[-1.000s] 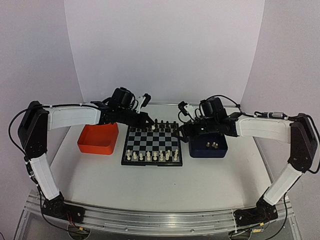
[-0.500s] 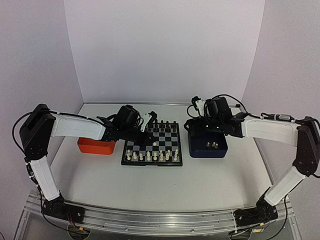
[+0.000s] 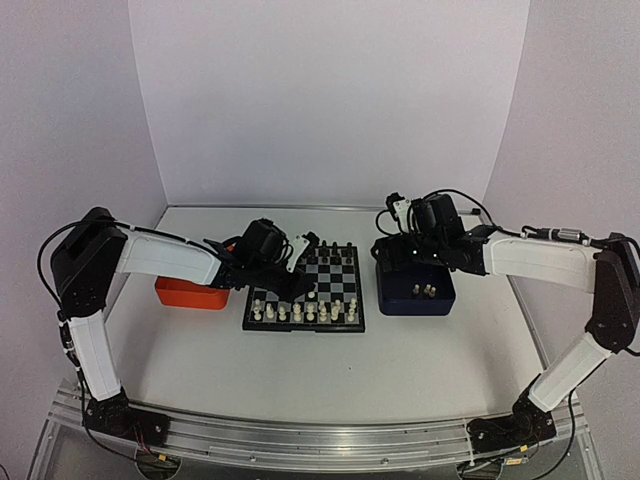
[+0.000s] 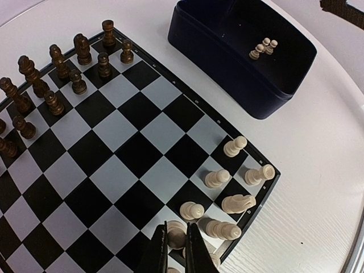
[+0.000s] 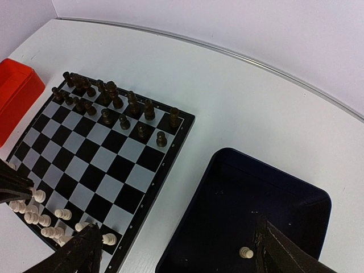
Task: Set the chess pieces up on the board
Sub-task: Place the chess piece on the chessboard.
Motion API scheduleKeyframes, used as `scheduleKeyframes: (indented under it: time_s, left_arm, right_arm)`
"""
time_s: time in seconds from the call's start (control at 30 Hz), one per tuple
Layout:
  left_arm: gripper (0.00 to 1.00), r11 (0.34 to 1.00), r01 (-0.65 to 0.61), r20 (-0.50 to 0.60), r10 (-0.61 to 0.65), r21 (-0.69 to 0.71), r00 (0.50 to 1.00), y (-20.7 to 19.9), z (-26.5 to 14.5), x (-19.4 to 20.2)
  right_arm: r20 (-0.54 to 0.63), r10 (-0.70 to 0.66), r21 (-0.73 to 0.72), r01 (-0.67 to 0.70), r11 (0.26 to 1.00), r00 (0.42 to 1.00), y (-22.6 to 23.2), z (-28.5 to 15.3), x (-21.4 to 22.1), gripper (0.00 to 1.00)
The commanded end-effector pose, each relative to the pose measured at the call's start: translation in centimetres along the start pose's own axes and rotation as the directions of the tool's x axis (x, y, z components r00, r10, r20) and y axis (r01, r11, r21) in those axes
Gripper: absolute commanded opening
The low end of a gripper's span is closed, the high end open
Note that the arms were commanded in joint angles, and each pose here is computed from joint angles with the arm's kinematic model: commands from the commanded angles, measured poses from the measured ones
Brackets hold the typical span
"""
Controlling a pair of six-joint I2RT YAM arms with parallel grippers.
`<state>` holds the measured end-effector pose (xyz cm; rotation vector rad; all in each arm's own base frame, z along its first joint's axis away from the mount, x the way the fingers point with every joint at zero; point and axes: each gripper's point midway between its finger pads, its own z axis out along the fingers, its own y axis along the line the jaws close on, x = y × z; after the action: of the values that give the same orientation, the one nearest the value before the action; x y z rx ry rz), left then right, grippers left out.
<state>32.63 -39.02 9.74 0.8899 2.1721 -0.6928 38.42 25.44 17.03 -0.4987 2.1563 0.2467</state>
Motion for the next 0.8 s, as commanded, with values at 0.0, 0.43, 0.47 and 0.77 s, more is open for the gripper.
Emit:
scheduleKeyframes:
  time_s: [0.0, 0.43, 0.47, 0.77]
  left_arm:
    - [0.00, 0.999, -0.034, 0.016, 0.034, -0.003, 0.999, -0.3, 0.5, -1.3]
    - [0.00, 1.000, -0.023, -0.072, 0.023, 0.007, 0.997, -0.3, 1.9, 0.9]
    - [0.00, 1.000, -0.023, -0.076, 0.023, 0.007, 0.997, -0.3, 2.0, 1.0]
    - [0.03, 1.000, -0.019, -0.090, 0.019, -0.003, 0.996, 0.0, 2.2, 1.4]
  right_arm:
    - [0.044, 0.013, 0.020, -0.014, 1.000, 0.999, -0.5, -1.3, -1.6, 0.88]
    - [0.038, 0.011, 0.032, -0.012, 0.999, 0.999, -0.8, -1.2, -1.5, 0.88]
    - [0.039, 0.011, 0.036, -0.012, 0.999, 0.999, -0.8, -1.2, -1.4, 0.88]
    - [0.039, 0.011, 0.055, -0.013, 0.998, 0.999, -1.2, -1.4, -1.3, 0.88]
